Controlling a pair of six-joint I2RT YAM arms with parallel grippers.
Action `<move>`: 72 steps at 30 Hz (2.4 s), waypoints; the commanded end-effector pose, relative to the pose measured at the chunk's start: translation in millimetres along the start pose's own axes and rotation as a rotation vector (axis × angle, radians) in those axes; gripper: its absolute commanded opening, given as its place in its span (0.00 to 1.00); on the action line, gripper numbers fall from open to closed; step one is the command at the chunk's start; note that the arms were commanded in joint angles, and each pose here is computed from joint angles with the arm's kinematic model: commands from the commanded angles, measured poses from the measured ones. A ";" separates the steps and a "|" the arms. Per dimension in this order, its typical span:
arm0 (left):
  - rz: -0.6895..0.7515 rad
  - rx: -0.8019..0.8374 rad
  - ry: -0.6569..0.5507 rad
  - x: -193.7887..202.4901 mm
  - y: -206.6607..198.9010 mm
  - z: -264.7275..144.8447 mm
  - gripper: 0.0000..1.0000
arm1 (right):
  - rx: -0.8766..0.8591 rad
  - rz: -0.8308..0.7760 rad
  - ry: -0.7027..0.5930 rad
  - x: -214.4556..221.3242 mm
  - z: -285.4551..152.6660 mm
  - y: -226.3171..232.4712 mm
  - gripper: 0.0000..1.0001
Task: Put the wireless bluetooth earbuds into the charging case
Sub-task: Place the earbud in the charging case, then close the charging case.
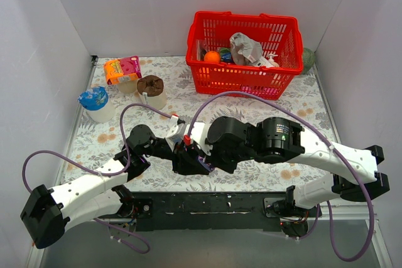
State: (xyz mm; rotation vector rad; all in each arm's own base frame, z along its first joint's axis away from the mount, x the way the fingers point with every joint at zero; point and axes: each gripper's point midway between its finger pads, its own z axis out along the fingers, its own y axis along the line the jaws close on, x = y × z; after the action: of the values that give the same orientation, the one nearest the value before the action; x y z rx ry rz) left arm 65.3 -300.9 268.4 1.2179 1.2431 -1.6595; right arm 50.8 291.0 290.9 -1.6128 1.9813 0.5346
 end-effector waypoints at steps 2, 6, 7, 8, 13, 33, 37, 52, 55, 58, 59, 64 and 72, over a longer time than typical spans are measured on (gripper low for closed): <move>0.088 0.003 -0.065 -28.8 -7.1 2.0 0.00 | -0.008 -0.008 -0.048 -7.4 -1.4 2.0 0.01; 0.096 0.006 -0.081 -32.7 -8.9 2.0 0.00 | -0.001 0.000 -0.073 -9.6 -3.0 1.2 0.01; 0.098 0.003 -0.086 -33.5 -8.7 1.9 0.00 | 0.000 0.002 -0.080 -11.1 -3.4 1.0 0.01; 0.094 0.000 -0.085 -32.3 -7.9 1.8 0.00 | 0.000 0.002 -0.082 -11.5 -3.0 1.1 0.01; 0.103 -0.015 -0.101 -34.5 -7.1 0.8 0.00 | 0.003 0.021 -0.087 -12.0 -3.2 1.0 0.01; 0.102 -0.082 -0.118 -25.1 2.1 -4.4 0.00 | 0.192 0.189 -0.452 -58.7 -106.1 -40.1 0.41; 0.114 -0.160 -0.174 -31.6 11.5 -9.0 0.00 | 0.357 0.312 -0.573 -47.7 -109.5 -71.3 0.14; 0.177 -0.168 -0.272 -51.3 7.0 -2.7 0.00 | 0.364 0.416 -0.505 -52.7 -34.7 -87.8 0.02; 0.172 -0.162 -0.270 -48.2 5.1 -2.1 0.00 | 0.309 0.400 -0.507 -55.1 -28.7 -79.3 0.03; 0.175 -0.161 -0.273 -48.6 3.7 -2.0 0.00 | 0.258 0.383 -0.503 -57.1 -24.6 -70.5 0.03; 0.175 -0.163 -0.270 -47.4 4.2 -1.9 0.00 | 0.221 0.377 -0.513 -60.4 -23.8 -64.7 0.03; 0.186 -0.173 -0.276 -50.2 4.6 -2.6 0.00 | 0.139 0.344 -0.480 -60.9 -13.7 -49.7 0.03; 0.187 -0.196 -0.286 -51.8 8.0 -4.0 0.00 | 0.073 0.341 -0.463 -57.5 -9.2 -37.5 0.03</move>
State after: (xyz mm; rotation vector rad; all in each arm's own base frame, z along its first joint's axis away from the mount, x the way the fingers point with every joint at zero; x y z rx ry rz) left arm 82.4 -301.9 296.1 0.9580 1.1073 -1.5201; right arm 108.5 312.2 329.0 -0.9642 1.9173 0.7576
